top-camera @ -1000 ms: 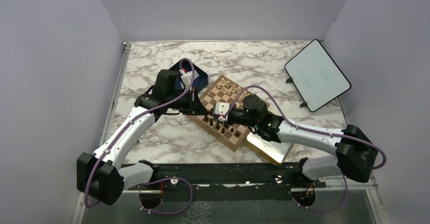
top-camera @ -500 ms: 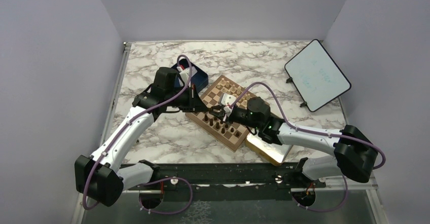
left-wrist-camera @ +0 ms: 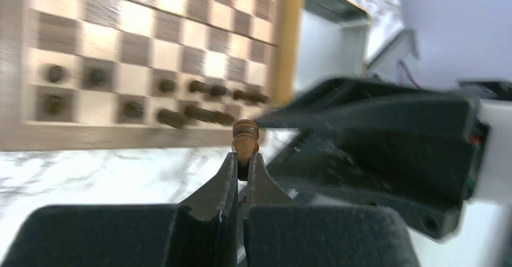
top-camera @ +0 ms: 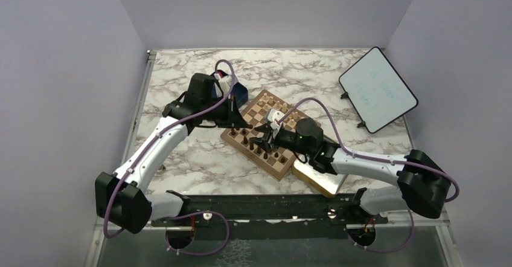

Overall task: Set up the chess pieces on the board
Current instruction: Place the chess piece on the chessboard.

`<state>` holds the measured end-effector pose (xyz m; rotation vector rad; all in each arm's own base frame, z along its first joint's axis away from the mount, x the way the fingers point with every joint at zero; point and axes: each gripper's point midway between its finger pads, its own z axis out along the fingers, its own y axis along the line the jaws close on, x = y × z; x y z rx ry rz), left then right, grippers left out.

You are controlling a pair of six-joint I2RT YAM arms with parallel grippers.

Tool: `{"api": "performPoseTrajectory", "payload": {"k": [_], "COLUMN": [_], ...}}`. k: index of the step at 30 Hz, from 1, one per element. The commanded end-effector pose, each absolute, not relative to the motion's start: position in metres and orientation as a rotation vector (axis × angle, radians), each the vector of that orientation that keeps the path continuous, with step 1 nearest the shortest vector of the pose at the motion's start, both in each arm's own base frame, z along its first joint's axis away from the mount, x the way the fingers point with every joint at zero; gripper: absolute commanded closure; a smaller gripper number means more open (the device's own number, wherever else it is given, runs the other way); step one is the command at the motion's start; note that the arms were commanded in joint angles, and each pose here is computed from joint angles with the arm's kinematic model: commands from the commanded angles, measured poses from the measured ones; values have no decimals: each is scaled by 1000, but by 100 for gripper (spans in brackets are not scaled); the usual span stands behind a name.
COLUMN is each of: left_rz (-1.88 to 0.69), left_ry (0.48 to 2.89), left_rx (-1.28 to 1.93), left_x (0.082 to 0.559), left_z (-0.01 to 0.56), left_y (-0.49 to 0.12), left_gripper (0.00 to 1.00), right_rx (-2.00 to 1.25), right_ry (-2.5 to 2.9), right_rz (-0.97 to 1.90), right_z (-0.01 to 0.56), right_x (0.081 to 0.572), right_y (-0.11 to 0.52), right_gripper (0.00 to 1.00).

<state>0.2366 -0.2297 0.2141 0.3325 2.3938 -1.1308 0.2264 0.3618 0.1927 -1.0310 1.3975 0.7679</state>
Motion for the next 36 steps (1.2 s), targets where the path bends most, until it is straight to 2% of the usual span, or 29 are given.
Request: {"api": "performPoseTrajectory", "payload": {"k": [1,6,7,8,9,14,19,36], "left_rz": [-838,-653,-621,-601,-586,-494,-510,-319], "left_ry": [2337,2426,2449,2475,2505,2585,2651,2820], "left_rx": [413,436,436,440,445,441,459,570], "left_x": [270,271,272,271,269,272,275,284], "left_z": [225,215,211,207,202,183,167,118], "left_y": [-205,-182,-178,-176,-173,-163,-169,-186], "left_gripper": [100,100,100,100,100,100,100,100], "right_rx": [-1042,-1050,-1043,-1036,-1023,-944,-908,-894], "right_ry": [1420,1405,1399,1402,1405,1427,1421,1460], "right_rz": [843,840,843,842,842,793,757,704], "right_z": [194,203,206,208,212,232,244,238], "right_x": [202,189,186,184,182,182,182,186], "right_y": [356,339,334,330,325,301,288,278], "right_gripper": [49,38,30,11,1,0,0,0]}}
